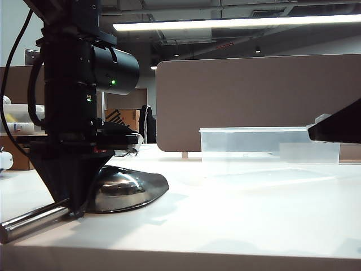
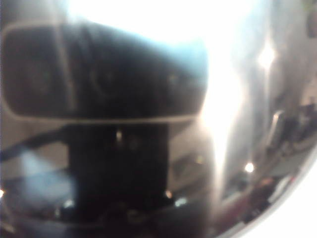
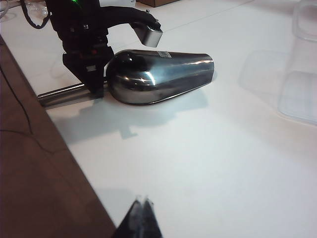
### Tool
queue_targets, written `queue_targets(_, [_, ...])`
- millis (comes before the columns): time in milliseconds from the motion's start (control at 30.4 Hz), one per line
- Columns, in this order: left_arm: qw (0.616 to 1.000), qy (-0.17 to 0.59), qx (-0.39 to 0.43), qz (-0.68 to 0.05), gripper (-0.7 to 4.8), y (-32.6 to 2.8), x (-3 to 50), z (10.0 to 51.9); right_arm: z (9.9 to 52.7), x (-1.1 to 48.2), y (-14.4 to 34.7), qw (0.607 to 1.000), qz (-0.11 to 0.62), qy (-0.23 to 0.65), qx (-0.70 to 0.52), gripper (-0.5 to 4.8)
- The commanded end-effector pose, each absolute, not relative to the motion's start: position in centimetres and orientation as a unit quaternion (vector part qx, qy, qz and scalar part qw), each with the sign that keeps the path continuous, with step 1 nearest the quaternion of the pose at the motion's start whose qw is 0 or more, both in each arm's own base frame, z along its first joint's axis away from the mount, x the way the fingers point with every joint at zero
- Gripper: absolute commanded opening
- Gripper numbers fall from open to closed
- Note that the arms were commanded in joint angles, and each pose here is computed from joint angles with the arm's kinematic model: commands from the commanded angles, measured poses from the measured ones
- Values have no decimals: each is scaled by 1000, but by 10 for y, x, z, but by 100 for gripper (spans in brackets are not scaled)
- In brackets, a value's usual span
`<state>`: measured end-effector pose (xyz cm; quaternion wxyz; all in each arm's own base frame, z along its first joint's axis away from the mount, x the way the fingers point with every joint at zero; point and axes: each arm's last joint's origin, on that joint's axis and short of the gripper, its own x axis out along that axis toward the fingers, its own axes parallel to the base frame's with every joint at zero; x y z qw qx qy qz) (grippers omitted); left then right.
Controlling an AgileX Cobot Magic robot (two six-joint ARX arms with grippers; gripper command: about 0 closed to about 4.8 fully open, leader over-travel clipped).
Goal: Pick up the metal ice scoop from the table and place it inside the transparent plastic box.
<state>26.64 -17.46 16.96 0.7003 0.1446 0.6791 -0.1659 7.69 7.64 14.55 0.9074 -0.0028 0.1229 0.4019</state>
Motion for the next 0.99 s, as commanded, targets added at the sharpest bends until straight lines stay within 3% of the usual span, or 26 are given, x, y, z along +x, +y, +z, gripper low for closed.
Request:
queue_targets(33, [678, 699, 147, -173, -5, -174, 263, 156, 147, 77, 77, 908, 404, 115, -1, -1])
queue_targets(230, [684, 690, 175, -162, -5, -174, 263, 156, 147, 77, 77, 908, 403, 115, -1, -1])
queue_targets(559, [727, 641, 185, -163, -5, -171, 262, 182, 147, 80, 74, 914, 388, 115, 1, -1])
queue_targets(856, [750, 604, 208, -171, -5, -166, 256, 218, 147, 80, 74, 915, 386, 115, 1, -1])
queue_targets(987, [771, 572, 211, -184, -5, -173, 267, 252, 147, 80, 74, 915, 386, 115, 1, -1])
